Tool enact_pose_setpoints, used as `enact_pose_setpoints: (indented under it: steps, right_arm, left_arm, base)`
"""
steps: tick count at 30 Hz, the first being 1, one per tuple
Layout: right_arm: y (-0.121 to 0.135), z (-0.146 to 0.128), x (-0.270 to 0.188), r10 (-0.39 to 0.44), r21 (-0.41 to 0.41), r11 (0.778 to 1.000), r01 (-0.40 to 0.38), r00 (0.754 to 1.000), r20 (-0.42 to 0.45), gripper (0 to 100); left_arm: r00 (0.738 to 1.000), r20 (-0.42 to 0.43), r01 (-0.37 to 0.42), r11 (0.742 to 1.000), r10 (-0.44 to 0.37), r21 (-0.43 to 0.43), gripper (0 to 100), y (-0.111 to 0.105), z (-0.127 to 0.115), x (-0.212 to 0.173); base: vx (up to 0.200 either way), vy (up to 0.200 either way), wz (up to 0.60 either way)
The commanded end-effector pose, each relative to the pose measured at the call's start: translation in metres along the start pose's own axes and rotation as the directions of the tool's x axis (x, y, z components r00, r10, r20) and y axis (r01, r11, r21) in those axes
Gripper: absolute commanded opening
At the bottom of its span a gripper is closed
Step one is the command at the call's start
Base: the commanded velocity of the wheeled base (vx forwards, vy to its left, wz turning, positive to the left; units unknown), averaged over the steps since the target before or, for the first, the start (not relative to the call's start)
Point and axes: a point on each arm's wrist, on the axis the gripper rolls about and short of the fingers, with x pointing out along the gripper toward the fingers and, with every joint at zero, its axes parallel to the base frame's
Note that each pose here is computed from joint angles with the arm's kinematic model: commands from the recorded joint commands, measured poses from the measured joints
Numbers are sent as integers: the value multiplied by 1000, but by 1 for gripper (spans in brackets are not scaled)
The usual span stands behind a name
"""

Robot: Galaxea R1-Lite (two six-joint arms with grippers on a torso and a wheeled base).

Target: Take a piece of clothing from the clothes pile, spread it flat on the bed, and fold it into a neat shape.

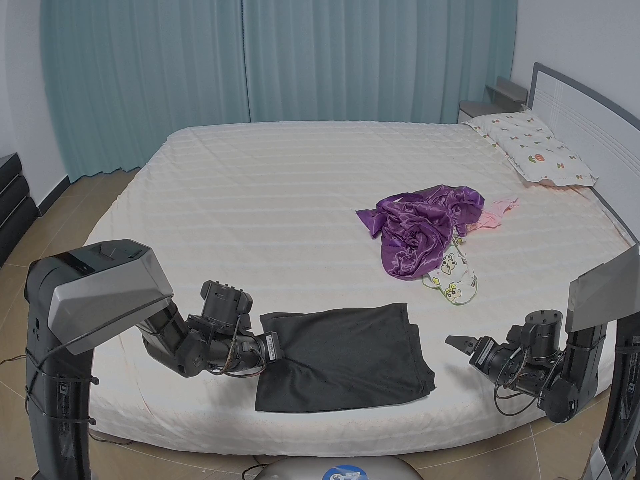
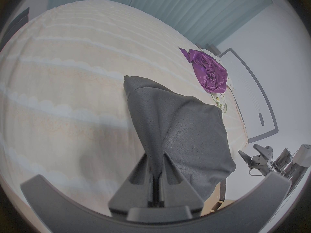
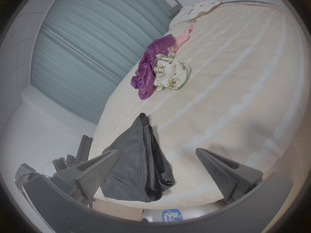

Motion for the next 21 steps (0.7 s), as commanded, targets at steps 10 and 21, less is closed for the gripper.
enact_pose_setpoints:
  steps: [10, 21]
  right_arm:
    - [-1, 3, 1, 6, 7, 1000, -6, 1000, 18, 100]
    - [-2, 2, 1, 3, 9, 1000, -4, 1000, 15, 100]
  left_arm:
    - [999, 37, -4, 998, 6, -56, 0, 8, 11, -13]
    - [999, 39, -14, 998, 16, -69, 0, 11, 11, -21]
  base:
    - [0, 80, 0]
    - [0, 200, 0]
